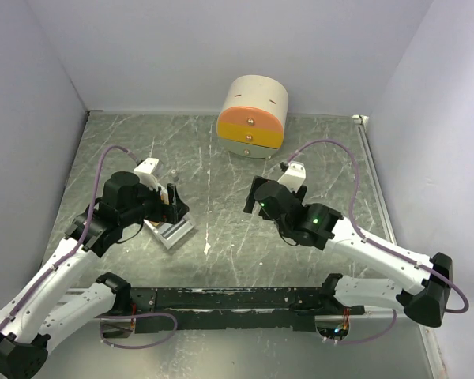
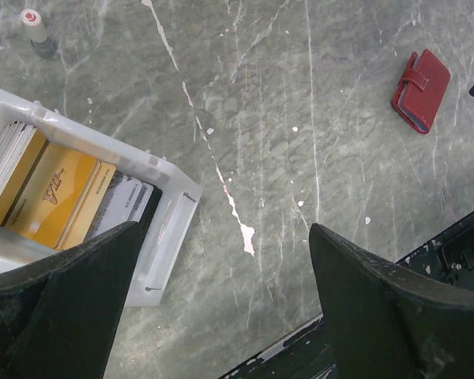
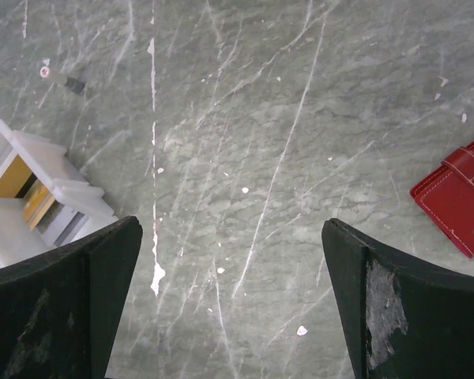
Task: Put the credit cards into the card holder
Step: Pick up the card holder from the center of the board.
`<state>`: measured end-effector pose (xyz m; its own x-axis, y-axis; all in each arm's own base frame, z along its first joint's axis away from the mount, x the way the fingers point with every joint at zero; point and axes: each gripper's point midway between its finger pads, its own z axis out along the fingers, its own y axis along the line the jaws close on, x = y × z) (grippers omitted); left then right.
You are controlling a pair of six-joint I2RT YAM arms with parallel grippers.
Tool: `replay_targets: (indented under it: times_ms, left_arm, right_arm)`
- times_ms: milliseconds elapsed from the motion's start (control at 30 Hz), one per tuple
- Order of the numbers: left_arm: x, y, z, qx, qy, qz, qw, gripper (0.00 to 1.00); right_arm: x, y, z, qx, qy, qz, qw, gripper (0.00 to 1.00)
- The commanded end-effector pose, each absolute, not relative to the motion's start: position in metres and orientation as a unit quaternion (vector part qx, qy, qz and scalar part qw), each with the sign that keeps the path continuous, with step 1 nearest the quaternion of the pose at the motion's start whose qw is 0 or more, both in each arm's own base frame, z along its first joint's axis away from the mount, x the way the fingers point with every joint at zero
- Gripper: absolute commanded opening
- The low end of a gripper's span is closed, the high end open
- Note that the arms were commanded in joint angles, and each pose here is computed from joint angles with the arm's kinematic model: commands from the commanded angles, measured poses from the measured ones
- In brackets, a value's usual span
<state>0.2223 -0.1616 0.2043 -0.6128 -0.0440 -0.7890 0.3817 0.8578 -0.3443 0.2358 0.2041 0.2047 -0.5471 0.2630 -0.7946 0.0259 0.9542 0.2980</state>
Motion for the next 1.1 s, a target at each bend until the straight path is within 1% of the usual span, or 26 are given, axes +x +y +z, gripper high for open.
replay_targets:
  times_ms: [0, 300, 467, 567, 733, 933, 1067]
  left_arm:
    - [0.224, -0.162, 0.210, 0.102, 0.855, -0.254, 0.441, 0.99]
    - [0.226, -0.159, 0.210, 0.097, 0.856, -0.247, 0.444, 0.99]
    - [0.227, -0.157, 0.208, 0.094, 0.861, -0.239, 0.440, 0.99]
    - [0.227, -0.155, 0.210, 0.090, 0.859, -0.236, 0.446, 0.98]
    - [0.226, -0.153, 0.215, 0.090, 0.853, -0.238, 0.455, 0.98]
    - [0.225, -0.155, 0.215, 0.092, 0.853, -0.241, 0.454, 0.98]
    - [0.225, -0.155, 0.215, 0.094, 0.853, -0.243, 0.452, 0.98]
  right_arm:
    - [0.244, 0.203, 0.215, 0.107, 0.864, 0.117, 0.478, 1.00]
    - [0.247, 0.174, 0.193, 0.179, 0.863, 0.023, 0.471, 1.00]
    - [0.249, 0.147, 0.177, 0.223, 0.857, -0.034, 0.463, 0.99]
    - [0.254, 0.123, 0.161, 0.259, 0.859, -0.064, 0.437, 0.94]
    - [0.262, 0.086, 0.133, 0.312, 0.865, -0.081, 0.384, 0.92]
    - [0.267, 0.064, 0.117, 0.352, 0.850, -0.099, 0.378, 0.82]
    - [0.266, 0.049, 0.100, 0.382, 0.844, -0.138, 0.350, 0.82]
